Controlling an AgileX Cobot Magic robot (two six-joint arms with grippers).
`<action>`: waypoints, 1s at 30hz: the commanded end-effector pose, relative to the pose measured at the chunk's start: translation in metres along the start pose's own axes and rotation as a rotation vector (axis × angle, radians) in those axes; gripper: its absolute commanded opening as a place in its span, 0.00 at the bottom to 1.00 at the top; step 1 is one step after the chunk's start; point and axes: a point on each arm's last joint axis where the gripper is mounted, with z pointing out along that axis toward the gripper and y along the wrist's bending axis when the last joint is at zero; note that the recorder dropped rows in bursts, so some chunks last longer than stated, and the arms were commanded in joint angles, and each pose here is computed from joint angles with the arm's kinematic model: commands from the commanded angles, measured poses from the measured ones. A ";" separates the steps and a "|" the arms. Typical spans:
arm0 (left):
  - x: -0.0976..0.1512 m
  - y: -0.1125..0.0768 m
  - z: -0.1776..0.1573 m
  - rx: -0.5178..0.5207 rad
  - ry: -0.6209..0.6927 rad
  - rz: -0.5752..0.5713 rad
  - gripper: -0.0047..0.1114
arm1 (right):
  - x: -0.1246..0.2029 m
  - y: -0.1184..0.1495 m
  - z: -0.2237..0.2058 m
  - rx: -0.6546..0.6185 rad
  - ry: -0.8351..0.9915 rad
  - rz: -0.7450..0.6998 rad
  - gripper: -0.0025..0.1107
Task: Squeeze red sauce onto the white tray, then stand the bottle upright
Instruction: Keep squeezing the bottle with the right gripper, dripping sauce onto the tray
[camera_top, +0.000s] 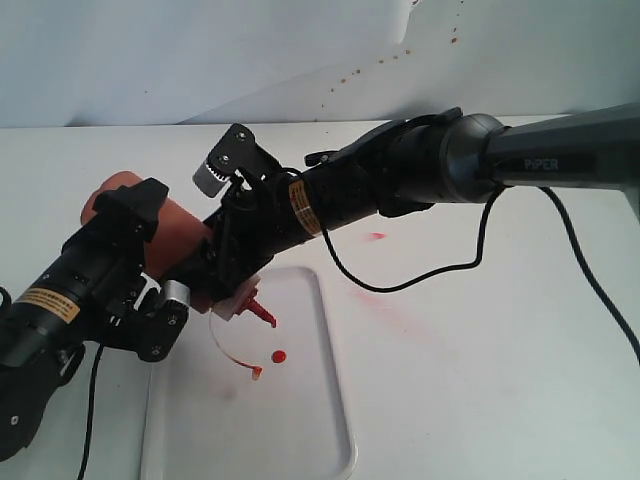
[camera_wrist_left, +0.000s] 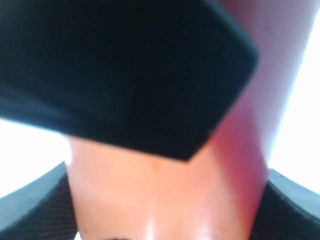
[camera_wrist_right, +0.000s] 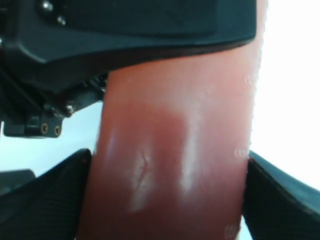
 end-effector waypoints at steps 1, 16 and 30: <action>0.006 0.023 -0.004 -0.118 0.048 -0.042 0.04 | -0.004 0.010 0.003 -0.061 -0.008 -0.009 0.24; -0.001 0.047 -0.017 -0.191 0.045 -0.089 0.04 | -0.004 0.009 0.003 -0.054 -0.007 -0.017 0.78; -0.001 0.047 -0.017 -0.190 0.046 -0.090 0.04 | -0.003 0.000 -0.005 -0.030 -0.014 -0.006 0.03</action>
